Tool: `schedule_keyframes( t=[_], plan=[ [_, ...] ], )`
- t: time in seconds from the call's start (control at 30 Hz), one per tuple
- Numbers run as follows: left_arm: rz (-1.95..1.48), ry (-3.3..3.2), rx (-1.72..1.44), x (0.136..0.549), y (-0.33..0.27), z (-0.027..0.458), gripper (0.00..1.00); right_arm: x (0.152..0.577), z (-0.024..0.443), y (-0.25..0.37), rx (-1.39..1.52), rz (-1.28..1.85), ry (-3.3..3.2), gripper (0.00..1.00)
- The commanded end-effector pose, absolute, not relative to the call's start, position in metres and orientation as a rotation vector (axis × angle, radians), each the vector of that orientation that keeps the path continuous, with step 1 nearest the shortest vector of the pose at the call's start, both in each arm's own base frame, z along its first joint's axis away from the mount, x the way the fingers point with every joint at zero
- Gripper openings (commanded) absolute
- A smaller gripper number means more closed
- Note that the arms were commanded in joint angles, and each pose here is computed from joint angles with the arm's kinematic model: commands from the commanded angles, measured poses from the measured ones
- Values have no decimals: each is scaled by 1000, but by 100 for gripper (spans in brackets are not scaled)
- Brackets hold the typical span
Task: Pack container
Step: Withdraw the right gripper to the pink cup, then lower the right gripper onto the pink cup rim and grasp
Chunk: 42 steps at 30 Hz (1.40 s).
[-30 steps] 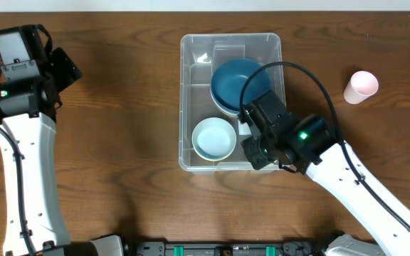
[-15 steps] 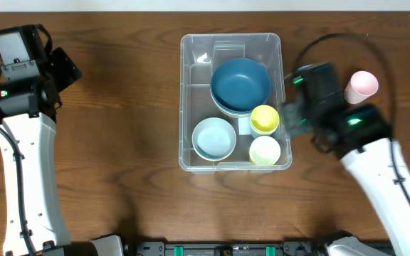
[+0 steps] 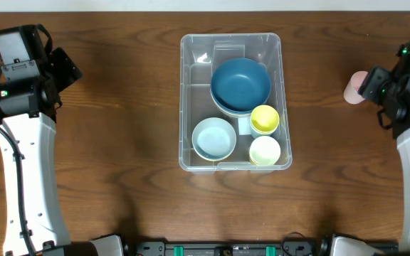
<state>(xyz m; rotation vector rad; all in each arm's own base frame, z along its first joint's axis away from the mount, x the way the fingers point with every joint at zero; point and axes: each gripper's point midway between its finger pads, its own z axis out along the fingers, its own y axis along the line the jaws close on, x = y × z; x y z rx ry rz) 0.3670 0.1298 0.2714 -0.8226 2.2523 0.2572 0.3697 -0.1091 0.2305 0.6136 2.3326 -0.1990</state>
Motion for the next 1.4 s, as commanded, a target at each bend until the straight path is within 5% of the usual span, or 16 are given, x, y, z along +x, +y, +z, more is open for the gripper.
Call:
schedule_keyframes(
  t=[0.0,0.4,0.83,0.93,1.17,1.37],
  plan=[
    [278,2229,-820,366,134,281,98,381,210,-124,703,-166,2352,71],
    [278,2229,-820,366,134,281,98,440,113,-156,770,-105,2405,75],
    [278,2229,-820,366,134,281,98,441,59,-169,905,-98,2451,71],
    [278,2228,-820,365,134,281,98,439,50,-173,944,-88,2455,63],
    [278,2229,-820,366,134,281,98,437,47,-175,943,-92,2465,4],
    [278,2229,-820,366,134,281,98,434,65,-170,887,-100,2471,1]
  ],
)
